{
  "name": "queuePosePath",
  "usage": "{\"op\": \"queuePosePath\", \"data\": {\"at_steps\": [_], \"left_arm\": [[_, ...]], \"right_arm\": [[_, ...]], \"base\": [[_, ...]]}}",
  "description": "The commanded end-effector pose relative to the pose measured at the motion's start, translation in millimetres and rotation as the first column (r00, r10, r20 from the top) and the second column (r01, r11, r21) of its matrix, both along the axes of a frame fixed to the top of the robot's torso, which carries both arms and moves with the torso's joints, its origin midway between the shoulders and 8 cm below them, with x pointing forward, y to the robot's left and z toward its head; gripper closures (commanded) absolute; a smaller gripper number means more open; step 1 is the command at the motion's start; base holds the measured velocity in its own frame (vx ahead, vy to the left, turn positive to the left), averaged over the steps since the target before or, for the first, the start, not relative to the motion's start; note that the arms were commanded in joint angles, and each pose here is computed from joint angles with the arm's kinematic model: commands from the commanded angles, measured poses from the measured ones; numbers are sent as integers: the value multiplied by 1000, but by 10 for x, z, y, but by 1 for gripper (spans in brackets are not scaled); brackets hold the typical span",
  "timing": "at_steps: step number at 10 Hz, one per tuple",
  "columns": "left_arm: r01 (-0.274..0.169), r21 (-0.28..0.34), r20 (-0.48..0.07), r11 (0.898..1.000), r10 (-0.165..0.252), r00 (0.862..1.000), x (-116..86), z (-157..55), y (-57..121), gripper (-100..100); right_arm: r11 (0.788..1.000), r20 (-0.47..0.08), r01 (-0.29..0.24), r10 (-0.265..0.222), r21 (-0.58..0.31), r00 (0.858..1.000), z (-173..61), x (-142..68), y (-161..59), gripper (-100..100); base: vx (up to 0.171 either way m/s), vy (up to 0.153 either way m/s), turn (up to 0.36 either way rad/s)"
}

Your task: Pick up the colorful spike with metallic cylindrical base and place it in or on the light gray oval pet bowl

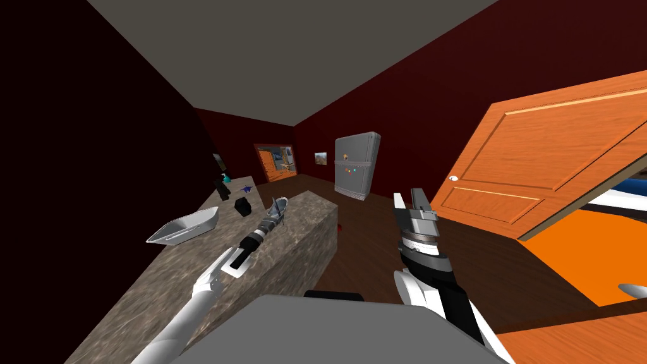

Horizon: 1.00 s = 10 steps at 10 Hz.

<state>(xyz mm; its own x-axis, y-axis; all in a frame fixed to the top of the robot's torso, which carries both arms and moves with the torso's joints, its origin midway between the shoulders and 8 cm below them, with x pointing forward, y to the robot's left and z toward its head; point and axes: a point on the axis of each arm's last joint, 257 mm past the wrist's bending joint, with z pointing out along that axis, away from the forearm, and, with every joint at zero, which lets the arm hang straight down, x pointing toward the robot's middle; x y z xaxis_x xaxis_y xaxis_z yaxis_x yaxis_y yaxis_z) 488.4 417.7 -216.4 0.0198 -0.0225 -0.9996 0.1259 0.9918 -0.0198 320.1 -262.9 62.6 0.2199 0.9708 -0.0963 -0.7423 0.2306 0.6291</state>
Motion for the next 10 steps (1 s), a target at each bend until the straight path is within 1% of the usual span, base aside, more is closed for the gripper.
{"op": "queuePosePath", "data": {"at_steps": [1,2,3,4,8,9,10], "left_arm": [[0,0,0,1000,0,1000,0,0,0,-100],[-1,4,0,1000,1,1000,2,-1,9,0],[-1,3,0,1000,1,1000,2,-1,8,-100],[-1,3,0,1000,1,1000,2,-1,8,100],[-1,3,0,1000,1,1000,2,-1,8,100],[-1,3,0,1000,1,1000,2,-1,8,0],[-6,45,-20,999,7,1000,57,-15,73,-100]], "right_arm": [[1000,0,0,0,0,1000,0,0,0,0],[1000,0,0,0,0,1000,0,0,0,0],[1000,0,0,0,0,1000,0,0,0,0],[1000,0,0,0,0,1000,0,0,0,0],[1000,0,0,0,0,1000,0,0,0,0],[1000,0,0,0,0,1000,0,0,0,0],[1000,0,0,0,0,1000,0,0,0,0]], "base": [[0,0,0],[0,0,0],[0,0,0],[0,0,0],[0,0,0],[0,0,0],[-73,-1,14]]}}
